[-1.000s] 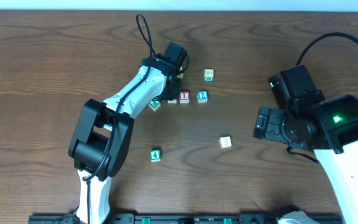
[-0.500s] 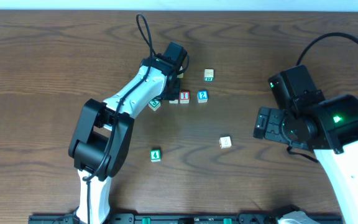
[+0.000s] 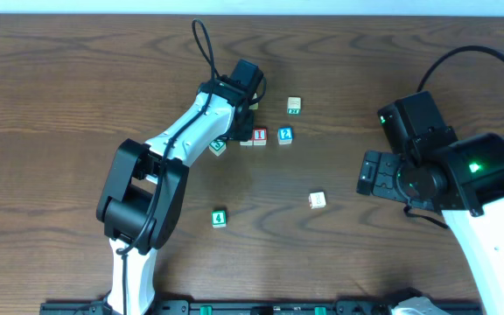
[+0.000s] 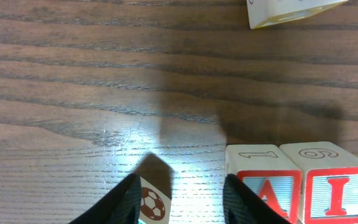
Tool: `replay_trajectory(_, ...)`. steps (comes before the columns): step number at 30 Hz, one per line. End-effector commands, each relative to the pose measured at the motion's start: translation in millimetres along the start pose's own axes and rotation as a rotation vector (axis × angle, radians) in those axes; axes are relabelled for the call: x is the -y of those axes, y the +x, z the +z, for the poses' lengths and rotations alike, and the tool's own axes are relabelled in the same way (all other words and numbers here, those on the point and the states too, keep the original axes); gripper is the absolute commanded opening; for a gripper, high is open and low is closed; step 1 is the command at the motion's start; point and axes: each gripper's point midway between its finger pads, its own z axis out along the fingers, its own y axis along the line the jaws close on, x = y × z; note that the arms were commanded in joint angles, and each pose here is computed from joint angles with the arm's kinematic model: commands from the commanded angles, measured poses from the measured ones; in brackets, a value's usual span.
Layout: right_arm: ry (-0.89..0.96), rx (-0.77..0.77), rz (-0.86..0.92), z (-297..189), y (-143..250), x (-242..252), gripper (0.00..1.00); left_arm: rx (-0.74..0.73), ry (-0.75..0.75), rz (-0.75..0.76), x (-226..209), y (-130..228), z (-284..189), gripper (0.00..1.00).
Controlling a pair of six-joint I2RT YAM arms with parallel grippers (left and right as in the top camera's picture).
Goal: Spell out Ai2
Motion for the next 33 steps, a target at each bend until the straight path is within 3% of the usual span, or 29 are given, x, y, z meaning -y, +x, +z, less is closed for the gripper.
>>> replay_trajectory(1, 0.013, 0.011, 0.006, -0.5, 0.0, 1.9, 0.99, -0.006, -0.003, -0.001, -1.3, -1.3, 4.1, 0.45)
replay_trajectory(25, 0.012, 0.013, 0.006, -0.5, -0.4, 1.8, 0.99, -0.016, -0.017, 0.011, -5.2, 0.8, 2.8, 0.5)
replay_trajectory(33, -0.016, 0.056, 0.019, -0.9, -11.1, -5.3, 0.99, -0.007, -0.051, -0.033, -34.5, -4.7, -43.3, 0.53)
